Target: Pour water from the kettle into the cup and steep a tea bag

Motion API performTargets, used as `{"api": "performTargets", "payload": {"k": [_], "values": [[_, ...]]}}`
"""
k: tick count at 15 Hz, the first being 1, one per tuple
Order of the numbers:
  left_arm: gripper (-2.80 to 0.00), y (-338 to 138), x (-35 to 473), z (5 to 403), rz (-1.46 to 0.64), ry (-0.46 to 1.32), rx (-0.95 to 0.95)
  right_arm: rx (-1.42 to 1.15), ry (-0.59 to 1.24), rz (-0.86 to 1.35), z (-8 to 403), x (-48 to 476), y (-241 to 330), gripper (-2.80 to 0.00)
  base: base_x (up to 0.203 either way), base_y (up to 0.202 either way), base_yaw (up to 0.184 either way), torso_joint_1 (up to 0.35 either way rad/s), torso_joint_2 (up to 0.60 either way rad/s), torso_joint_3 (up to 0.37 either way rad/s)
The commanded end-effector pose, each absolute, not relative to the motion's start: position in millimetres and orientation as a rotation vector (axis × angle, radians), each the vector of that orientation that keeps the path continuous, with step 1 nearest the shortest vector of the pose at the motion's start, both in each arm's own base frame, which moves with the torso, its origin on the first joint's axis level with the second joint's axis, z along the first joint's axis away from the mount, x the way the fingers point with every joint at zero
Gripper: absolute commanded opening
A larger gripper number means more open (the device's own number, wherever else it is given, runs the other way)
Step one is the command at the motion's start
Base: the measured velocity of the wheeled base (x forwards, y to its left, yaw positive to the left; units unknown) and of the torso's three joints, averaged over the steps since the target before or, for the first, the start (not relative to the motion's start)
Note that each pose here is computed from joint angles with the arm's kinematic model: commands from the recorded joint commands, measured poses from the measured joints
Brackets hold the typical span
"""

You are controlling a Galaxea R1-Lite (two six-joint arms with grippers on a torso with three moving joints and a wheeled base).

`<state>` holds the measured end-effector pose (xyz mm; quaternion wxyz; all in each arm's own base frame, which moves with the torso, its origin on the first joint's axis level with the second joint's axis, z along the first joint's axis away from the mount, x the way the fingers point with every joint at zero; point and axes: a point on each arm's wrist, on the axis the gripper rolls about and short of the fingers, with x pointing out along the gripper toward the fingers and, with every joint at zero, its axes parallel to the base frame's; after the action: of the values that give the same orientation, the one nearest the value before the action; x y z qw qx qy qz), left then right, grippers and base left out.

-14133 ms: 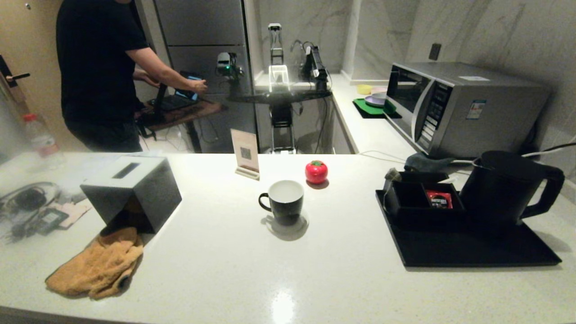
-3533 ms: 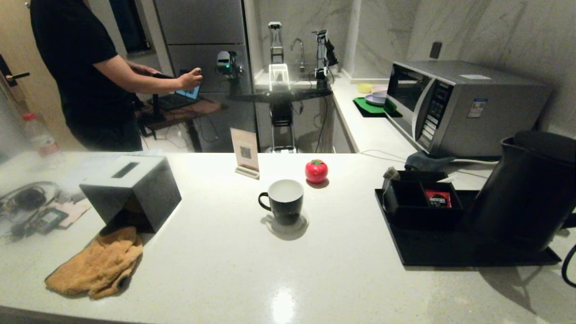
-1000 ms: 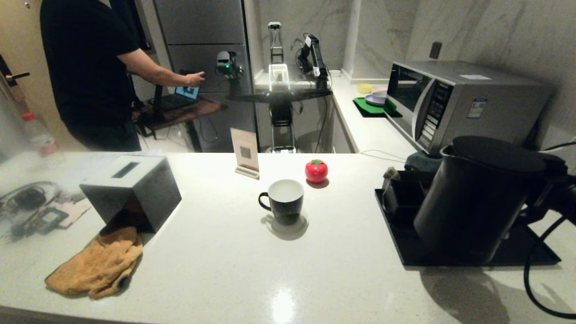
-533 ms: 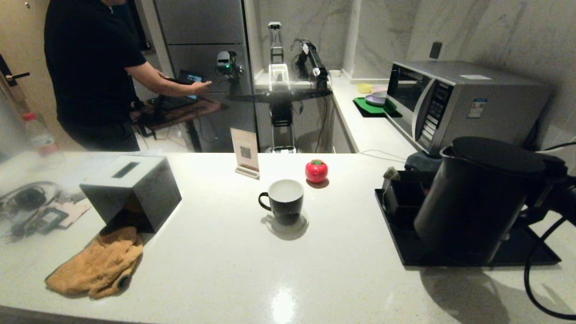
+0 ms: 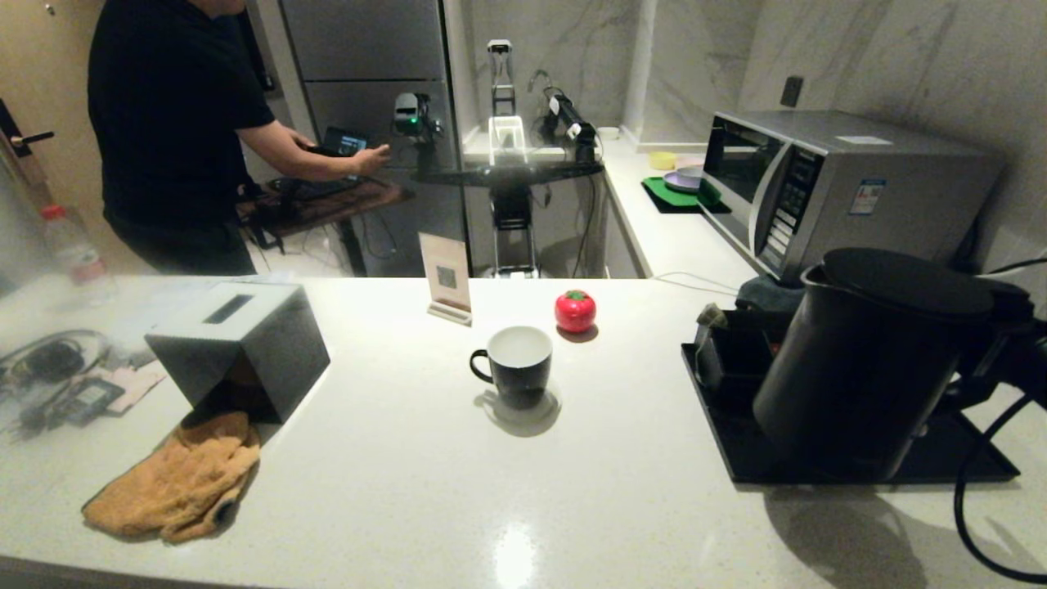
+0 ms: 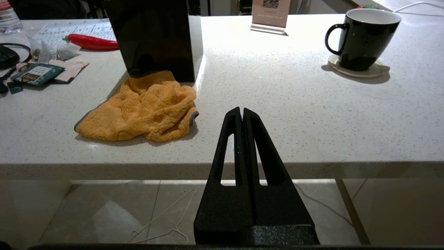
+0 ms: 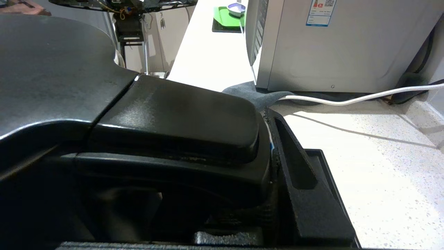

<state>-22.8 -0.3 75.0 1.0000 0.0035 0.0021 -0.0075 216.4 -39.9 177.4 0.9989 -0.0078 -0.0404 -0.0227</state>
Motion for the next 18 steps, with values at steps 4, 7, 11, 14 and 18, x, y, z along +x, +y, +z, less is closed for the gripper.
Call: {"api": "performTargets", "payload": {"k": [4,7,11,14,18], "values": [[-2.8,-0.3,-22.8,75.0,-0.014,0.005,0.008,-0.017,-0.088,-0.045,178.7,215.1,-39.6,-2.8,0.0,0.0,0.0,0.0,0.0,0.0],[-2.8,-0.3,-22.8,74.9,-0.015,0.007,0.008,-0.016,-0.091,-0.052,180.2,212.8,-39.6,-2.8,0.0,0.0,0.0,0.0,0.0,0.0],[-2.8,-0.3,-22.7,75.0,-0.014,0.006,0.006,-0.014,-0.083,-0.054,180.4,211.4,-39.4,-2.8,0.0,0.0,0.0,0.0,0.0,0.0],[-2.8,-0.3,-22.7,75.0,-0.014,0.006,0.006,-0.014,-0.08,-0.057,179.9,212.3,-39.4,-2.8,0.0,0.0,0.0,0.0,0.0,0.0],[-2.8,-0.3,-22.7,75.0,-0.014,0.006,0.006,-0.014,-0.079,-0.058,179.4,211.7,-39.5,-2.8,0.0,0.0,0.0,0.0,0.0,0.0]]}}
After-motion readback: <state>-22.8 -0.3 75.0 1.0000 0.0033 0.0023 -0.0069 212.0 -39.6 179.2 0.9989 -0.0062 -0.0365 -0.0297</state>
